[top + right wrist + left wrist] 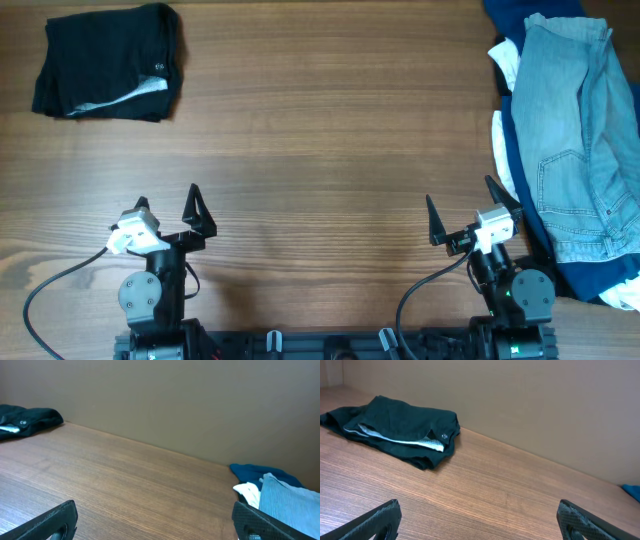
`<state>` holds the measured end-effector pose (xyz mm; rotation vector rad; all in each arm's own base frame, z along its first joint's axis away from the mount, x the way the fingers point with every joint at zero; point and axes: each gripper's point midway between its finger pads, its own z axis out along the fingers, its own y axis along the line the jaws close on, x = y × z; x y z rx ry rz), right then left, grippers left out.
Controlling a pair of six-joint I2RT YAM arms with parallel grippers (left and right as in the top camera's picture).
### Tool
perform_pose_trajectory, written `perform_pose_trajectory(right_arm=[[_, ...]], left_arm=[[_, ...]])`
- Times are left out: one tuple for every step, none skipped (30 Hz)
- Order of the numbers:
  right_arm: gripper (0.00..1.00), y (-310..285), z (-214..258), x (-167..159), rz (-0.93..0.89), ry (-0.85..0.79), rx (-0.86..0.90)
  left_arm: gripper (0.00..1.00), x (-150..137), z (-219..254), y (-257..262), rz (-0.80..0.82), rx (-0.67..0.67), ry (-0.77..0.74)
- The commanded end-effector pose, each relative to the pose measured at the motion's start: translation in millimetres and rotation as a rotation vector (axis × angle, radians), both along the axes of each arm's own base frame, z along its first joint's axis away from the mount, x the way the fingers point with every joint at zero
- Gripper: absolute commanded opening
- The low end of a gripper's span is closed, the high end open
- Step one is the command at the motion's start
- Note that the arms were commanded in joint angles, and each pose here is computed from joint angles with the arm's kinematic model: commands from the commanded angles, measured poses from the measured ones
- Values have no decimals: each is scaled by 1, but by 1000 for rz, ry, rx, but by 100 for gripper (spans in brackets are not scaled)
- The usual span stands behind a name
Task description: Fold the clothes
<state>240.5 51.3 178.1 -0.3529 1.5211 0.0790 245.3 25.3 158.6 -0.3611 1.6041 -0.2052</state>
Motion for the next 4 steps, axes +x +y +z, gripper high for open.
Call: perform_pose_trajectory(right_arm=[[100,-3,1,0,-18,-2,20],[100,-3,1,0,-18,-2,20],[100,-3,1,0,-18,-2,20],[100,-3,1,0,-18,-2,20]], left_arm=[[100,0,-1,-1,-6,-13,-1],[100,0,-1,-1,-6,-13,-1],[100,0,-1,-1,-6,-13,-1],[100,0,-1,-1,-6,-13,-1]])
